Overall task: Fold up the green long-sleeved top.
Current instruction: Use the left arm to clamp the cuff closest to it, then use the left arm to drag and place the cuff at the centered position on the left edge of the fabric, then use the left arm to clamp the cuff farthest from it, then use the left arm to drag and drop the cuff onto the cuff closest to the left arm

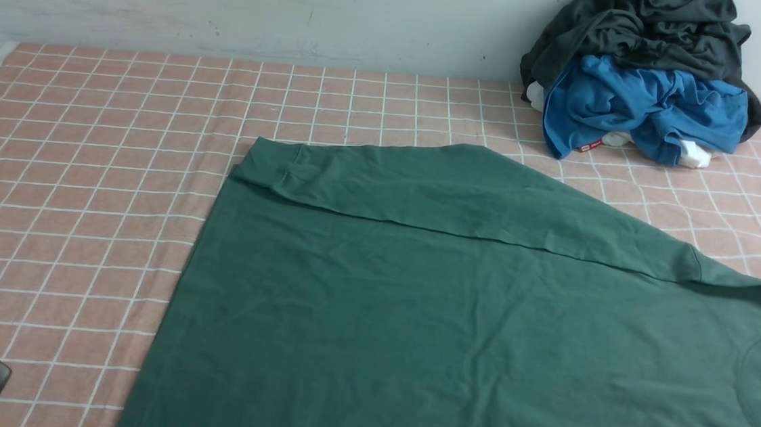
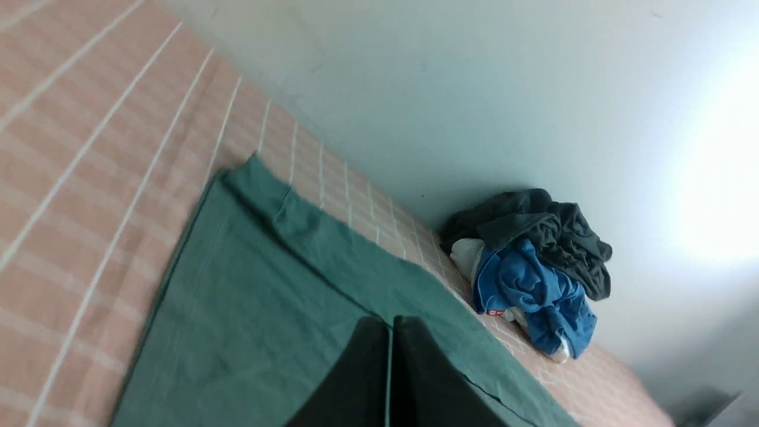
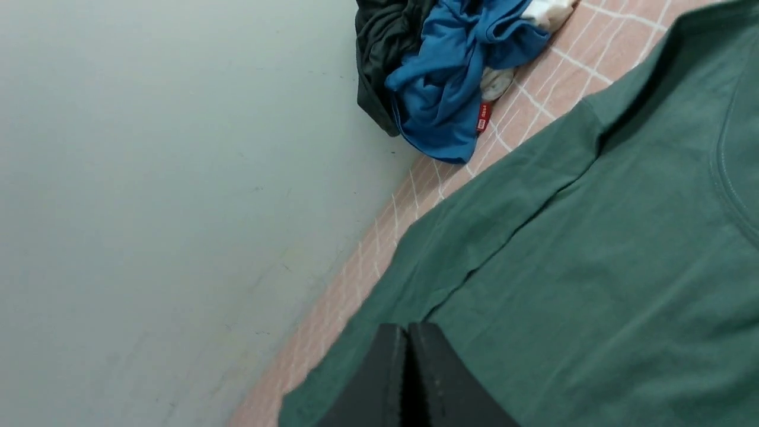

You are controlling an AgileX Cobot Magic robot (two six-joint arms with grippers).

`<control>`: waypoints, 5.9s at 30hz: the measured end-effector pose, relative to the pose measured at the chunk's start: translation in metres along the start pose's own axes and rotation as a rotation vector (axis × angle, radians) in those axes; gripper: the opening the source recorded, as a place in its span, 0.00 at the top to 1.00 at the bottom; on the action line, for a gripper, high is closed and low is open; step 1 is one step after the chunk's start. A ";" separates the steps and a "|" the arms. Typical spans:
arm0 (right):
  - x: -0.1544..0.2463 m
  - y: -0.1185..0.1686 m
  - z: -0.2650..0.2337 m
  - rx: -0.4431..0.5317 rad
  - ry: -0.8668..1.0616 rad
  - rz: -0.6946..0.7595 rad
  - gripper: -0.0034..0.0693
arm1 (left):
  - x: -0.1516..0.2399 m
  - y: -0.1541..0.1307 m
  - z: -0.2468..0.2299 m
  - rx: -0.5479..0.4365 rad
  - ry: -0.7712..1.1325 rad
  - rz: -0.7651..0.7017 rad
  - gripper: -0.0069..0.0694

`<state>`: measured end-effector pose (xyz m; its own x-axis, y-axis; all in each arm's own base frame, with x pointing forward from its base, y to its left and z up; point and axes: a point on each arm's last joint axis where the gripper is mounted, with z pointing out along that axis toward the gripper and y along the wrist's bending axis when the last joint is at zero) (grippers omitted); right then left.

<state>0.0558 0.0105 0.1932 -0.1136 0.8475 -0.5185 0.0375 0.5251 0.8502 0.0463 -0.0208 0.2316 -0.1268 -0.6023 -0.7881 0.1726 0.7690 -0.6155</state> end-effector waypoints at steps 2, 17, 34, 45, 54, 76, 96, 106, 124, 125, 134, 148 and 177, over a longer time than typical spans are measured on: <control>-0.004 0.010 -0.003 -0.017 0.006 -0.124 0.97 | -0.014 -0.016 -0.005 0.039 -0.002 0.178 0.91; -0.080 0.133 0.042 0.120 0.406 -0.985 0.97 | -0.063 -0.040 0.063 -0.132 1.006 0.711 0.91; -0.023 0.129 0.067 0.136 1.188 -1.105 0.97 | 0.034 -0.033 0.140 -0.049 1.592 0.841 0.36; -0.015 0.118 0.065 0.146 1.233 -1.078 0.97 | 0.087 -0.002 0.178 -0.083 1.677 0.863 0.22; -0.014 0.117 0.065 0.141 1.231 -1.080 0.97 | 0.100 0.007 0.183 -0.100 1.730 0.870 0.36; -0.014 0.118 0.067 0.134 1.216 -1.085 0.97 | 0.050 -0.033 0.203 -0.055 1.556 0.966 0.88; -0.028 0.111 0.075 0.280 1.090 -1.171 0.97 | 0.014 -0.081 0.313 -0.086 1.377 1.155 0.88; -0.028 0.112 0.076 0.272 1.073 -1.170 0.97 | 0.045 -0.044 0.337 -0.138 1.467 1.148 0.80; -0.017 0.122 0.130 0.302 1.097 -1.193 0.97 | -0.010 -0.008 0.387 -0.304 1.278 0.778 0.32; -0.017 0.124 0.133 0.300 1.094 -1.193 0.97 | -0.012 -0.007 0.390 -0.306 1.268 0.769 0.32; -0.018 0.151 0.179 0.275 1.044 -1.205 0.97 | 0.002 0.028 0.437 -0.326 1.195 0.708 0.32; 0.000 0.130 0.206 0.346 1.135 -1.238 0.97 | 0.044 0.067 0.477 -0.333 1.176 0.535 0.32; 0.001 0.124 0.211 0.371 1.141 -1.284 0.97 | 0.005 0.031 0.460 -0.262 1.216 0.570 0.87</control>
<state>0.2699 0.0929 0.2785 -0.8209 -0.4675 -0.3281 -0.4406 0.8839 -0.1572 0.5000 -0.0985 0.2117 -0.8950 0.2706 -0.3547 0.3182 0.9444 -0.0824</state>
